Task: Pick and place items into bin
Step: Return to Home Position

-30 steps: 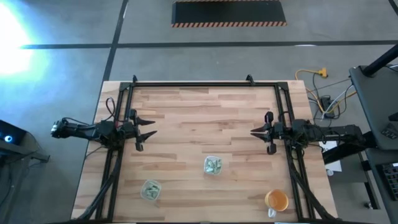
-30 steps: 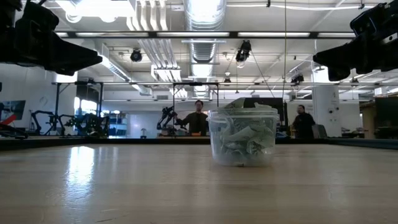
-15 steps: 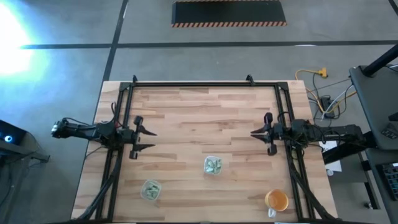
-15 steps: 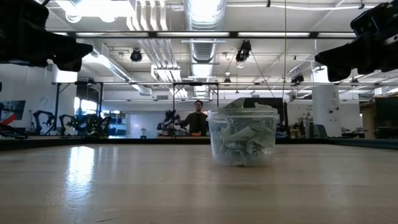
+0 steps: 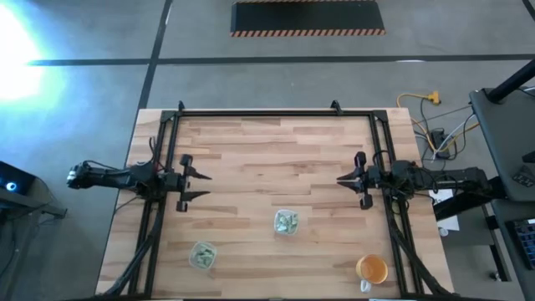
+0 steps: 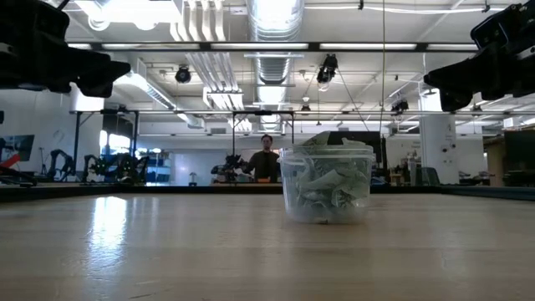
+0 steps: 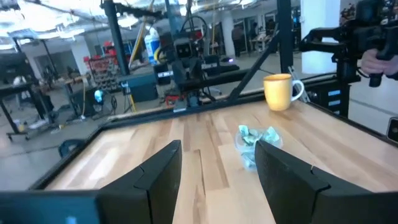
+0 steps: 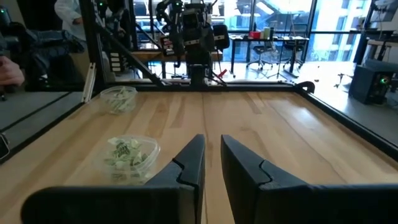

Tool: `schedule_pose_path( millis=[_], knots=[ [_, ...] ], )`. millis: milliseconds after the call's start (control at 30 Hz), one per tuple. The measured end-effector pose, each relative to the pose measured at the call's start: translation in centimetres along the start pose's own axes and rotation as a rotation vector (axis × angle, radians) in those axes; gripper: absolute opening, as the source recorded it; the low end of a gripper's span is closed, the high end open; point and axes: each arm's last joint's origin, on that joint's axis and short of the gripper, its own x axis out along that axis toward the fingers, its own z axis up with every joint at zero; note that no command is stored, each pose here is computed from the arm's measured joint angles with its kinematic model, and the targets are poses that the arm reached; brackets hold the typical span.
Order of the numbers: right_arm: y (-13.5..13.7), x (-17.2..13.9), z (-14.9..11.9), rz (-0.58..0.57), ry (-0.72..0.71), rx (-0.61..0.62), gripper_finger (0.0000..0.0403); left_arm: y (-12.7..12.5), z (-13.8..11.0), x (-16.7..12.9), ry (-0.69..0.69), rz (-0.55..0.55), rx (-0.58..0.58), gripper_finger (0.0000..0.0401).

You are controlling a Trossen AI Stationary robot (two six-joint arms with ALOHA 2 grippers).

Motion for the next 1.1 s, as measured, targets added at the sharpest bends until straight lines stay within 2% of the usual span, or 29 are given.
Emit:
schedule_pose_path(
  millis=[1100],
  knots=[
    [-0.01, 0.03, -0.05, -0.002, 0.005, 0.01, 0.0043, -0.2, -0.93, 0.8, 0.112, -0.013, 0.003, 0.0187]
  ],
)
